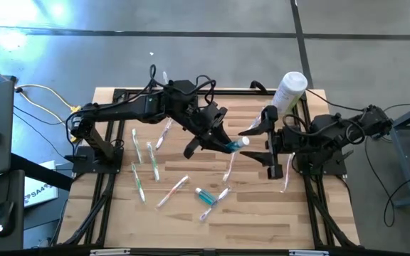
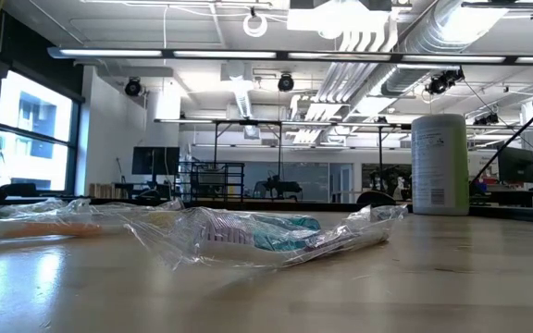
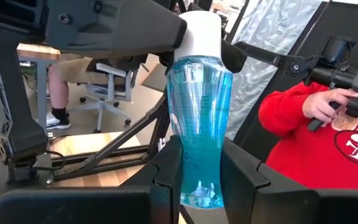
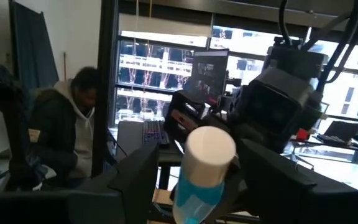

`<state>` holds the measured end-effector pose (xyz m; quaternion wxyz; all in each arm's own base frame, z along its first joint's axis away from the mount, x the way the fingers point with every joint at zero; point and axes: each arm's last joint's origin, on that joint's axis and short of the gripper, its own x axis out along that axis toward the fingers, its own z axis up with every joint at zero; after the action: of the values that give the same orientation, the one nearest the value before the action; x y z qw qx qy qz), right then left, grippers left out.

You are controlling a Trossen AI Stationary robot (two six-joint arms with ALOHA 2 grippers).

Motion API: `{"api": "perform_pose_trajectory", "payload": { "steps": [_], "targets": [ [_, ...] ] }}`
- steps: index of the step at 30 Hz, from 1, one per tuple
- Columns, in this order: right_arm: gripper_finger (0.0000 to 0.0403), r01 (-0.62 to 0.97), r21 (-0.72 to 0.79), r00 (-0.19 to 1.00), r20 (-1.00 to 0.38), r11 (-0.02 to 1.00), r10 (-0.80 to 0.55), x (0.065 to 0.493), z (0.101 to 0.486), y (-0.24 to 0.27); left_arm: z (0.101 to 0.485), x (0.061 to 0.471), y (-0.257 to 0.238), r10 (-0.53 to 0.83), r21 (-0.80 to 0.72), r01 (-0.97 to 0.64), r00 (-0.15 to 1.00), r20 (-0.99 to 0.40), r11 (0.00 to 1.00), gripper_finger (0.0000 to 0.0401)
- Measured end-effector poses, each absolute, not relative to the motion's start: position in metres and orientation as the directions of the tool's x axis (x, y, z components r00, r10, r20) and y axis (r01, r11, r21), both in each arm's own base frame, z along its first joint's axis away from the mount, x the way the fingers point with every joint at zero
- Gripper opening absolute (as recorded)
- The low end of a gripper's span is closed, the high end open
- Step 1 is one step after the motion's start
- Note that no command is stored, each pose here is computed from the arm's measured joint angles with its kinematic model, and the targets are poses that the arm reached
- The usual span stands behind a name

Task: Pick & Place toothbrushing station
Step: Put the top blue mouthwash into the black wire organizer

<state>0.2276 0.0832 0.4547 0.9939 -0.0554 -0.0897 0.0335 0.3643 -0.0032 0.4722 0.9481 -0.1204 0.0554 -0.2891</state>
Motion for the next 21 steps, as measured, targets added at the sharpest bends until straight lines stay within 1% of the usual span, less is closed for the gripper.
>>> {"api": "perform_pose_trajectory", "payload": {
  "steps": [4, 13, 17, 21],
  "targets": [
    [0.0215, -0.087, -0.127, 0.981, 0.163, 0.988, 0.107, 0.228, 0.453, 0.084, 0.472, 0.364, -0.003, -0.563, -0.266, 0.534, 0.826, -0.038, 0.802, 0.0071],
    [0.0215, -0.100, -0.134, 0.982, 0.149, 0.986, 0.120, 0.228, 0.452, 0.085, 0.471, 0.364, -0.003, -0.564, -0.301, 0.526, 0.824, -0.049, 0.795, 0.0071],
    [0.0215, -0.105, -0.148, 0.989, 0.091, 0.983, 0.120, 0.227, 0.447, 0.084, 0.465, 0.364, -0.003, -0.564, -0.383, 0.492, 0.820, -0.098, 0.782, 0.0071],
    [0.0215, -0.110, -0.104, 0.993, 0.034, 0.988, 0.114, 0.224, 0.443, 0.083, 0.459, 0.363, -0.003, -0.567, -0.501, 0.432, 0.810, -0.150, 0.750, 0.0071]
  ]
}}
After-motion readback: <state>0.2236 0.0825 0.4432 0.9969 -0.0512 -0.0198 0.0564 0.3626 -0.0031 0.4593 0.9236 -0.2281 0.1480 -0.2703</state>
